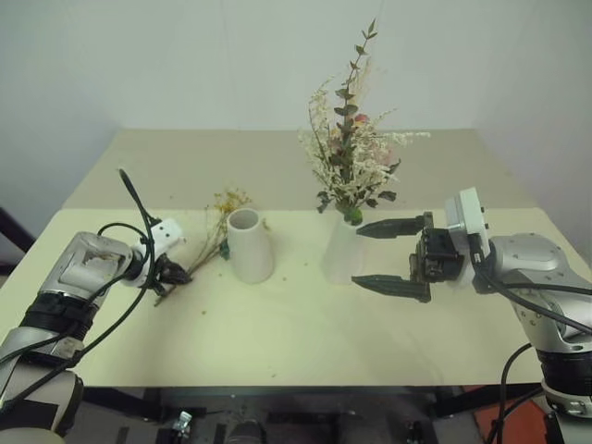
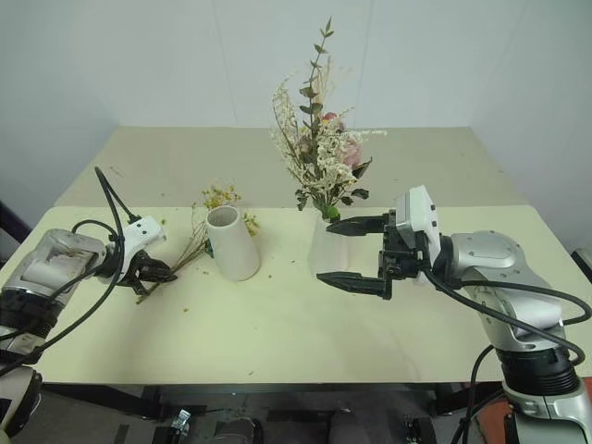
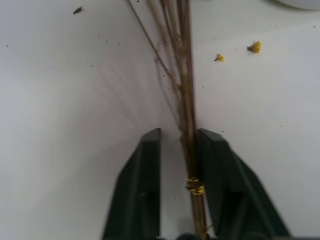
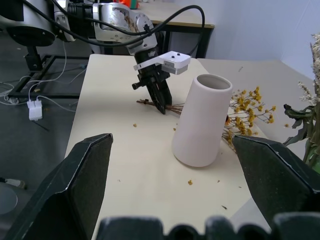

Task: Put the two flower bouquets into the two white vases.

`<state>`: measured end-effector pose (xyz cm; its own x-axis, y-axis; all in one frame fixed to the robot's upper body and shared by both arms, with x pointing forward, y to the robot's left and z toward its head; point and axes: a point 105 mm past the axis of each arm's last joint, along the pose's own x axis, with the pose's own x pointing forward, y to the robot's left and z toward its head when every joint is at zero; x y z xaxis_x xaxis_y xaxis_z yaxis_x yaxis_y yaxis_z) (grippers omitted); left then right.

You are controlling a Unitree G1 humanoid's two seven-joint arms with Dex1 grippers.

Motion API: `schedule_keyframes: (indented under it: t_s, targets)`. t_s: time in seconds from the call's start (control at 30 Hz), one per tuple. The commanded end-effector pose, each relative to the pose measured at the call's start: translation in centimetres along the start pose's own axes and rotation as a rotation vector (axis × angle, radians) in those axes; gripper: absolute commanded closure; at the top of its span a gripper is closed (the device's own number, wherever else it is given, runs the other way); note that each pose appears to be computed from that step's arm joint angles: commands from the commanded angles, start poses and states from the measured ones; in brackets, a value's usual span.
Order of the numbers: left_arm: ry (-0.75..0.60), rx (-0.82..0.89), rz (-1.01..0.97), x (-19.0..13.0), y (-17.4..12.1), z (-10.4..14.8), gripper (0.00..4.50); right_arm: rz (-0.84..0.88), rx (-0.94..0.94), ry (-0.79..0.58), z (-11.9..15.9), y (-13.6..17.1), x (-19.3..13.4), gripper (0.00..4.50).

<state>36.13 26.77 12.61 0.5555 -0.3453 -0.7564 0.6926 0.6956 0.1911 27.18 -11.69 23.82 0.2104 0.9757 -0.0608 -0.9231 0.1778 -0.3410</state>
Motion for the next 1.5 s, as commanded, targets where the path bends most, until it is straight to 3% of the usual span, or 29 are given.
schedule_keyframes:
  t_s: [0.03,0.13,0.33,0.57,0.77,1.13,1.5]
  targets:
    - [-0.031,0.025,0.038,-0.8,0.8,0.8,4.47,-0.021,-0.045,-0.017,1.3,0.1,-0.5,0.00]
    - [-0.152,0.024,0.076,-2.1,1.6,2.5,4.47,-0.031,-0.045,-0.019,1.2,0.2,-0.6,0.00]
    - [-0.512,0.000,0.161,-7.5,3.1,8.1,4.47,-0.044,-0.036,-0.024,1.1,0.3,-0.8,0.00]
    - [-1.004,-0.031,0.075,-13.4,1.5,14.7,4.47,-0.047,-0.017,-0.041,0.7,0.3,-0.2,0.00]
    - [-1.230,-0.080,-0.108,-15.2,-0.9,17.5,4.47,-0.067,-0.022,-0.051,0.6,0.2,0.0,0.00]
    - [-1.306,-0.157,-0.331,-13.8,-3.2,18.8,4.47,-0.104,-0.020,-0.066,0.6,0.2,0.3,0.00]
    - [-1.266,-0.085,-0.403,-10.2,-5.8,16.3,4.47,-0.117,-0.011,-0.064,0.6,0.2,0.2,0.00]
